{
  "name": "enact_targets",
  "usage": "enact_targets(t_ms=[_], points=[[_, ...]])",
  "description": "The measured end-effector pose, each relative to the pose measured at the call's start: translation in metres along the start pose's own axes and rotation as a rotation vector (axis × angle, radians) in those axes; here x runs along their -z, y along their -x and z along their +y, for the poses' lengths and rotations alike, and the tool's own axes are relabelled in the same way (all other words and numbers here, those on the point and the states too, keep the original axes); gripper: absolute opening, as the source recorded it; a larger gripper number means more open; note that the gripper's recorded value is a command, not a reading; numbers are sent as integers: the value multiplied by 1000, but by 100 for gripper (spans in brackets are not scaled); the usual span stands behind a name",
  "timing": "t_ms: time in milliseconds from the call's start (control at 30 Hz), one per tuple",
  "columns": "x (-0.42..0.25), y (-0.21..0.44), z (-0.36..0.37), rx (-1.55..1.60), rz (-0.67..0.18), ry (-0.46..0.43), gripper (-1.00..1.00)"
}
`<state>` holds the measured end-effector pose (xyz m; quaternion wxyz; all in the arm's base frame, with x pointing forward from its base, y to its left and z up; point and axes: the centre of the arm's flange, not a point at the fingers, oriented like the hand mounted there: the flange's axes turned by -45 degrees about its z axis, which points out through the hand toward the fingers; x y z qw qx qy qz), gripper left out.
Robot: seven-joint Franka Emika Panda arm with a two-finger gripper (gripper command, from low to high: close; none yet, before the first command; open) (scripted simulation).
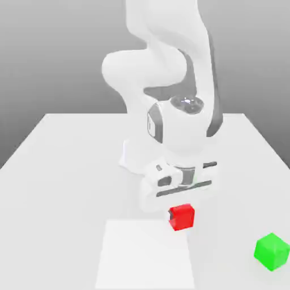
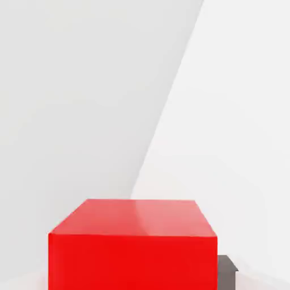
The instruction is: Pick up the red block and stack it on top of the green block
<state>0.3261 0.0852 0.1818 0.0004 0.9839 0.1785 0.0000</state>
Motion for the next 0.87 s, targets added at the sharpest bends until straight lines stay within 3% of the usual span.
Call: enact_targets(t_ms=[133, 567, 733, 767, 867], points=[[27, -9, -6, 18, -1, 3, -100], [61, -141, -136, 279, 0, 4, -100], [13, -154, -154, 304, 0, -1, -100], [4, -153, -155, 305, 1, -1, 100], [4, -153, -155, 305, 1, -1, 100]])
